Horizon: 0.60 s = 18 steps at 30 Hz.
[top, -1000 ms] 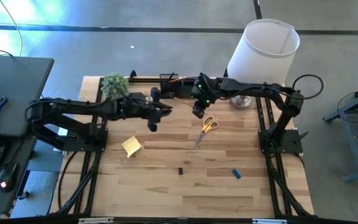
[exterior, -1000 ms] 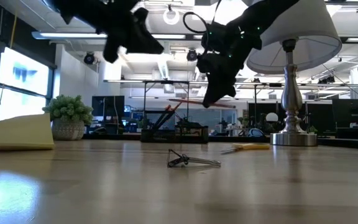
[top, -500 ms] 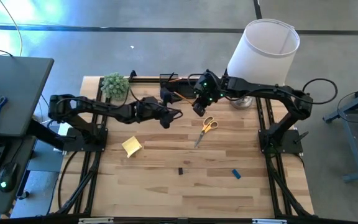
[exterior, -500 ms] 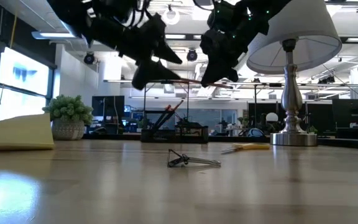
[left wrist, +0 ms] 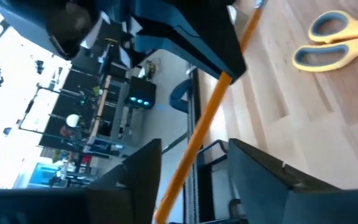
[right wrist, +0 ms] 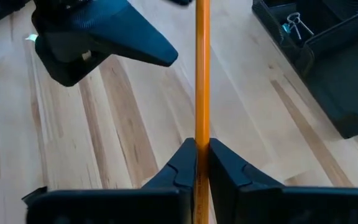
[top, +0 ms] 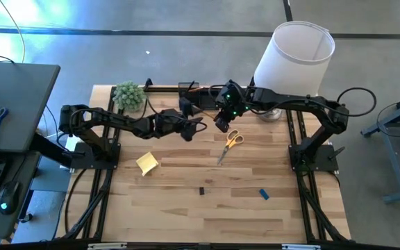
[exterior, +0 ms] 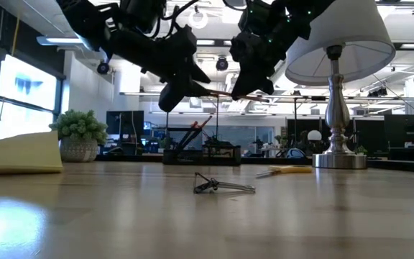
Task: Pick and place office supplies into organizer
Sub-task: Put the orange pencil into the top left slot of the desk organizer
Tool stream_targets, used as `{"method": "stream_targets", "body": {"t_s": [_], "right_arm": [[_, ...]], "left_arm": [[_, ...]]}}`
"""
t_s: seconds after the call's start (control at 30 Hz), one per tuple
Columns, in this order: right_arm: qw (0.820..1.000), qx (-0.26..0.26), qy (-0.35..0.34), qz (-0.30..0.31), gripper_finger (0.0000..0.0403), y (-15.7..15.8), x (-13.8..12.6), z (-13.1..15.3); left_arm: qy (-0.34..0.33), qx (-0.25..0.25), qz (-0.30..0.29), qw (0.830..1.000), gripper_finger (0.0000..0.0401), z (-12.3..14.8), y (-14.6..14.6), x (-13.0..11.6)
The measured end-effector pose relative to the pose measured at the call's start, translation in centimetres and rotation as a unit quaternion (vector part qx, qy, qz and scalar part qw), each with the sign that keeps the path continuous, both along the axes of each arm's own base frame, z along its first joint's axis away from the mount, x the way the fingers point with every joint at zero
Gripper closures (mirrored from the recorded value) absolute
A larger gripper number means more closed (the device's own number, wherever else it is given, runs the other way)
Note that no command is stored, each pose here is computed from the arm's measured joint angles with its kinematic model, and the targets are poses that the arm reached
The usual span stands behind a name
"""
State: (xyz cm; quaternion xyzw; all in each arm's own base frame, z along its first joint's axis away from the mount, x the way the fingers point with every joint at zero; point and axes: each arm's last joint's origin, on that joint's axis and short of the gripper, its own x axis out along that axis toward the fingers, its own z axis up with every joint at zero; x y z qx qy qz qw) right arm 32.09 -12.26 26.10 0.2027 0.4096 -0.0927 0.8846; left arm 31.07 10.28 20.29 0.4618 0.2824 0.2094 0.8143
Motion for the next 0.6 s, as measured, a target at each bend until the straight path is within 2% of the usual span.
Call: {"method": "stream_targets", "body": {"t_s": [0.2, 0.47, 0.6], "right_arm": [[1.000, 0.018, -0.006, 0.011, 0.0390, 0.2, 0.0, 0.0], [0.999, 0.036, -0.008, 0.021, 0.0391, 1.8, 0.7, 0.0], [0.999, 0.045, -0.008, 0.020, 0.0388, 2.5, 0.9, 0.1]], "left_arm": [[0.017, -0.013, -0.008, 1.000, 0.0263, -0.4, -0.1, -0.1], [0.009, -0.027, 0.001, 1.000, 0.0255, -0.5, -0.2, -0.1], [0.007, -0.023, 0.028, 0.999, 0.0257, -0.4, -0.2, -0.1]]}}
